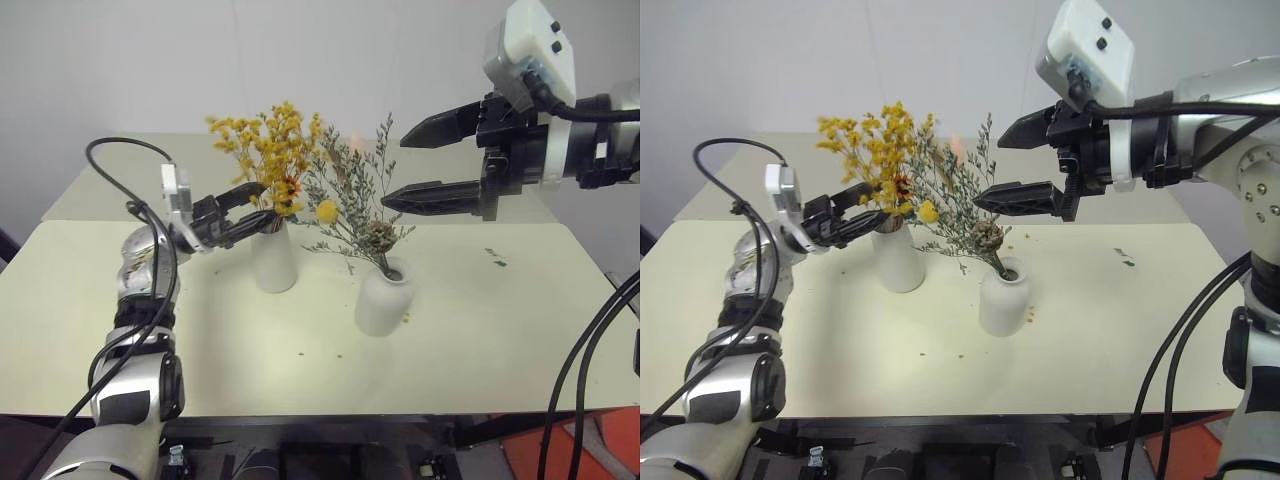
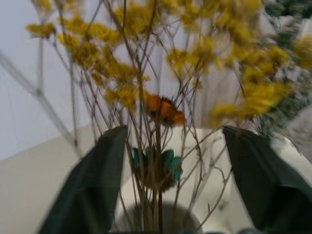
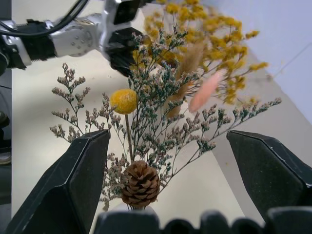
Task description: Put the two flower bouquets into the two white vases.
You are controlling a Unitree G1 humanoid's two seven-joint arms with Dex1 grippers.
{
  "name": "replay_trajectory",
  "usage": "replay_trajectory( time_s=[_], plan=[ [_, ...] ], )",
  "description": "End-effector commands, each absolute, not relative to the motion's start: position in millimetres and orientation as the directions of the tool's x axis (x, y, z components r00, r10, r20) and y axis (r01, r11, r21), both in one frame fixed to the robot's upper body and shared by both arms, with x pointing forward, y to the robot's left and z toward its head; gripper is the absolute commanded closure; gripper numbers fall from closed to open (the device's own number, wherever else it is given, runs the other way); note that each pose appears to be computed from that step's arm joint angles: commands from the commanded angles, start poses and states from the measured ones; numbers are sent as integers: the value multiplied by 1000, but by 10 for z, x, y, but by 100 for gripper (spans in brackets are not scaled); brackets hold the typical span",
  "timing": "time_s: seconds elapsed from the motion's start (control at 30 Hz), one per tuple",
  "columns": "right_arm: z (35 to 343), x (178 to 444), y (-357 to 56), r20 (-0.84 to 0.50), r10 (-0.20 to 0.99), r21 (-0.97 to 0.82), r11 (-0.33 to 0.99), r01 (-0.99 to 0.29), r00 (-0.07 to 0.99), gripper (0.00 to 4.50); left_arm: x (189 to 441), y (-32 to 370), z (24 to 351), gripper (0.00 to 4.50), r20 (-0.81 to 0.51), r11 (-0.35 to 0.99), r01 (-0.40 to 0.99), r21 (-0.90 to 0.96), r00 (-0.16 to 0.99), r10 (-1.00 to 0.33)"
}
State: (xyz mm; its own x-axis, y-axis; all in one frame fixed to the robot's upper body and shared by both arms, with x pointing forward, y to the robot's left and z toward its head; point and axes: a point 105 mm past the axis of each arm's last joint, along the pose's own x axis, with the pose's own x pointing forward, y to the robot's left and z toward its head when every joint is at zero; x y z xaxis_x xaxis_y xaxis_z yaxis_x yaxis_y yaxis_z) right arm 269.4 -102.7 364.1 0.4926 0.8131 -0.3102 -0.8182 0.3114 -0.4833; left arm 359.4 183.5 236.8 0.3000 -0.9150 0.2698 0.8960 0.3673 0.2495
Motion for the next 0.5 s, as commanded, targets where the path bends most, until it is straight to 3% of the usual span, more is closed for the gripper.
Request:
replay_trajectory(
  time_s=[0.03, 0.23, 0.33, 0.5],
  plan=[
    [3758, 2644, -1071, -257, 815, -533, 329, -780, 519, 0, 3322, 2015, 2607, 3, 284, 369, 871, 325, 283, -916],
    [3745, 2645, -1107, -255, 812, -531, 336, -778, 525, 0, 3000, 2260, 2592, 3, 204, 443, 831, 336, 395, -896],
    [3736, 2632, -1161, -253, 811, -529, 341, -777, 528, 0, 2989, 2337, 2685, 3, 235, 545, 752, 369, 492, -838],
    [3679, 2624, -1322, -249, 793, -514, 379, -770, 556, 0, 2968, 2286, 2800, 3, 234, 564, 714, 416, 515, -824]
  ],
)
